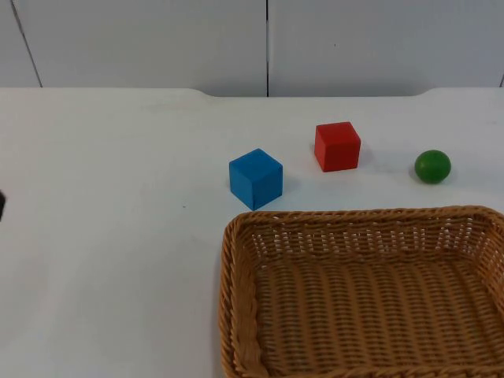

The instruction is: Place all geometric objects except the red cube into the basket.

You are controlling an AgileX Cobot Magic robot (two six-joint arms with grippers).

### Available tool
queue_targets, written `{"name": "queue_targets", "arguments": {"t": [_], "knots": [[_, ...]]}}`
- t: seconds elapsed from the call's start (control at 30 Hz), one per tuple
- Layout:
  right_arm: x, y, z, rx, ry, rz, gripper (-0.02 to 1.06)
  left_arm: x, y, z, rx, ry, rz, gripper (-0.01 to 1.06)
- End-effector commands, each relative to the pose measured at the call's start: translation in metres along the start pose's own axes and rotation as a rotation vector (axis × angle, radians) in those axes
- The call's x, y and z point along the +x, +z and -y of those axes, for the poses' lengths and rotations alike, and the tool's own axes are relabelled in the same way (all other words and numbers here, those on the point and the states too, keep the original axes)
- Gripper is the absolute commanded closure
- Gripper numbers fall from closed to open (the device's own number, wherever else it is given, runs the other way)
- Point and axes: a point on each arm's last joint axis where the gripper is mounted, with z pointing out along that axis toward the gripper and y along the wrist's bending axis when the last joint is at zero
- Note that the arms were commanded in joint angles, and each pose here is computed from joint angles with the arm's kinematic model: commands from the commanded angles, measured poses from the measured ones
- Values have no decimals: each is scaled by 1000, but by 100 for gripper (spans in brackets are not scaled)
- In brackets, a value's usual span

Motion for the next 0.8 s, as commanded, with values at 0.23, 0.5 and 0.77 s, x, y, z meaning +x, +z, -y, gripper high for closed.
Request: {"name": "queue_targets", "arguments": {"t": [0.23,0.5,0.77], "knots": [[-1,0,0,1,9,12,-1,-76,39,34,36,194,-61,4],[-1,0,0,1,9,10,-1,-149,99,76,46,369,-138,4],[-1,0,1,9,-1,8,-1,-183,160,118,43,555,-160,4]]}}
